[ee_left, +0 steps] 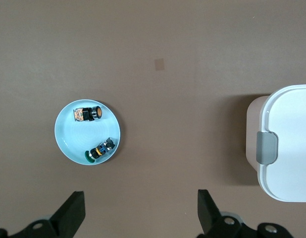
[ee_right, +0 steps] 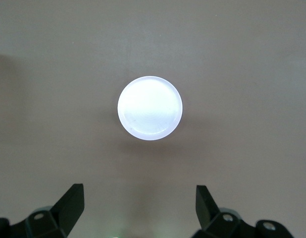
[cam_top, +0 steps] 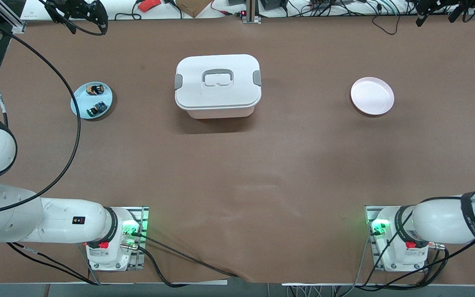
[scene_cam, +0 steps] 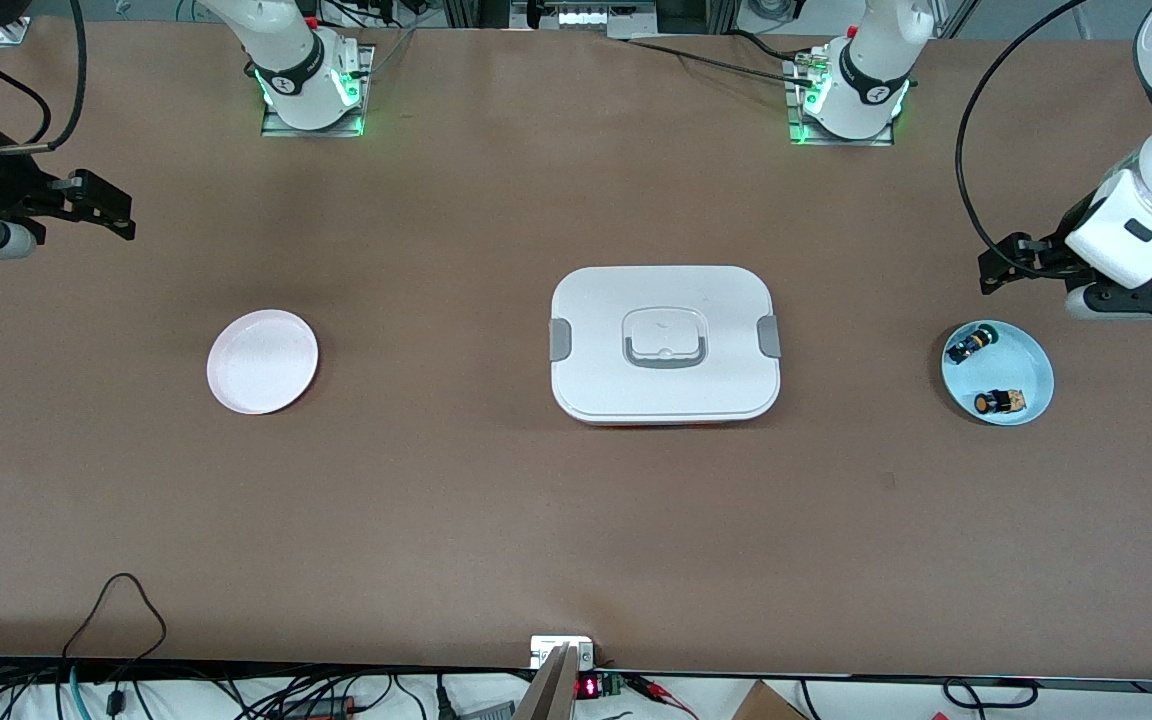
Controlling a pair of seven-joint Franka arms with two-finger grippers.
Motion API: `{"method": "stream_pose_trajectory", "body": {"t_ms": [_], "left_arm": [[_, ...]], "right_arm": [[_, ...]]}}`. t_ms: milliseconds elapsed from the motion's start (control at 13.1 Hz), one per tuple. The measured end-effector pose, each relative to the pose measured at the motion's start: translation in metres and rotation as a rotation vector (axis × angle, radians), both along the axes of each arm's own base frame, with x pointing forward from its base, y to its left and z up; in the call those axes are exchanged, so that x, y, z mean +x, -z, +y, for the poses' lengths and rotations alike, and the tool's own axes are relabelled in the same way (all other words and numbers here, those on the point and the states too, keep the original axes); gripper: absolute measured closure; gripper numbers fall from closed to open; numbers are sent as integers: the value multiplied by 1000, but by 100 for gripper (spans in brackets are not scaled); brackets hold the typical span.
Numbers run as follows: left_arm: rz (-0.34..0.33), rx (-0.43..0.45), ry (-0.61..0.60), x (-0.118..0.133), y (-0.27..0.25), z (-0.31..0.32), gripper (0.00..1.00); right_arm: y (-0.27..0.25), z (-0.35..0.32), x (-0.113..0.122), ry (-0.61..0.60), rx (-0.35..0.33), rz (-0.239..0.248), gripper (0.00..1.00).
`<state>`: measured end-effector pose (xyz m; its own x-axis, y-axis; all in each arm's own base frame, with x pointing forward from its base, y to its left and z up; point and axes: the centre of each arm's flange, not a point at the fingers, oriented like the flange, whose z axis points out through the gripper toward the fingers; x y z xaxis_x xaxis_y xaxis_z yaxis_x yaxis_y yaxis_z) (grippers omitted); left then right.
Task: Transfer orange switch to right arm and place
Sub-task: 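Move the left gripper over the light-blue dish toward the orange switch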
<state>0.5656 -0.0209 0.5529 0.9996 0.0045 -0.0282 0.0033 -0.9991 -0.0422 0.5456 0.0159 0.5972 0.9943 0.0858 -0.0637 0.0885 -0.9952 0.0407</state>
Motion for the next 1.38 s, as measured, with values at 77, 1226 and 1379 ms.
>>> {"method": "stream_pose_trajectory", "body": {"t_ms": [77,1226,1379], "left_arm": [[0,0,0,0,0,0,0],[97,5,-112,-7,17,38,0],[145,2,-162,-1,43,68,0]], "right_arm": [[0,0,0,0,0,1,0],[1,1,-1,-2,0,13,0],[1,2,-1,-3,0,13,0]]}}
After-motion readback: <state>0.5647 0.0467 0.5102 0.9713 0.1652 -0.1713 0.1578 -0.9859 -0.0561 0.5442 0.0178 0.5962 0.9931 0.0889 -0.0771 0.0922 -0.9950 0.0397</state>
